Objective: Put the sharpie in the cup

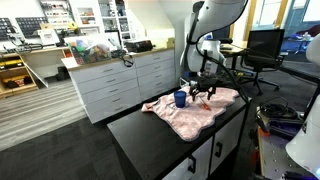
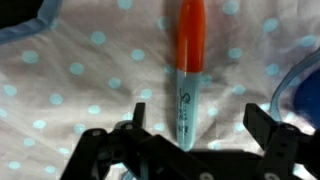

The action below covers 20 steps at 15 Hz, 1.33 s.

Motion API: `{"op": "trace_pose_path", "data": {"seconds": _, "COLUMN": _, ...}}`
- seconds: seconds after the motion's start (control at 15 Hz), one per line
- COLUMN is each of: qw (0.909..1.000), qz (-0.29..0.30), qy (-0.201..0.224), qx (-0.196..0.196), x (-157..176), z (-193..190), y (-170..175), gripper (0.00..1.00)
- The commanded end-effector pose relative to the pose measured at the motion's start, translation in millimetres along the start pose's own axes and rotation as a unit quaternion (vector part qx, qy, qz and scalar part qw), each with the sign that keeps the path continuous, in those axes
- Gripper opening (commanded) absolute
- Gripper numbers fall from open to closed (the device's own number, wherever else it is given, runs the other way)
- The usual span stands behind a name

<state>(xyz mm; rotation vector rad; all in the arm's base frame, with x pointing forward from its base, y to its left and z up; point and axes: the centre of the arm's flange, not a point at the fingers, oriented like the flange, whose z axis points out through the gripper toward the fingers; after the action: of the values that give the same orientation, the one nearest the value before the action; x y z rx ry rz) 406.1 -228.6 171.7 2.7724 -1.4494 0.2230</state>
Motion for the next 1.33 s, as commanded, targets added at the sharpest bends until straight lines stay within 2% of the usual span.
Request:
{"op": "trace_pose_path", "data": {"seconds": 0.0, "qw": 0.9998, "qz": -0.020, "qy": -0.004, "qx": 0.005, "x": 3.0, "z": 2.1, "y": 6.3, "gripper": 1.00}}
{"op": "trace_pose_path", "data": {"seconds": 0.73, "qw": 0.9989, "qz": -0.044, "qy": -0.013, "qx": 0.003, "x": -1.4, "z": 14.0, "y": 7.2, "gripper": 1.00}}
{"op": "trace_pose_path", "data": {"seconds": 0.8, "qw": 0.9991, "qz": -0.043, "qy": -0.007, "qx": -0.001, "x": -1.3, "z": 14.9, "y": 7.2, "gripper": 0.75}}
{"op": "trace_pose_path", "data": {"seconds": 0.93, "qw": 0.9990, "qz": -0.043, "qy": 0.000, "qx": -0.007, "x": -0.9, "z": 14.5, "y": 7.2, "gripper": 0.67}}
{"op": "trace_pose_path", "data": {"seconds": 1.27, "qw": 0.9987, "qz": -0.041, "qy": 0.017, "qx": -0.026, "x": 5.5, "z": 8.3, "y": 3.9, "gripper": 0.34}}
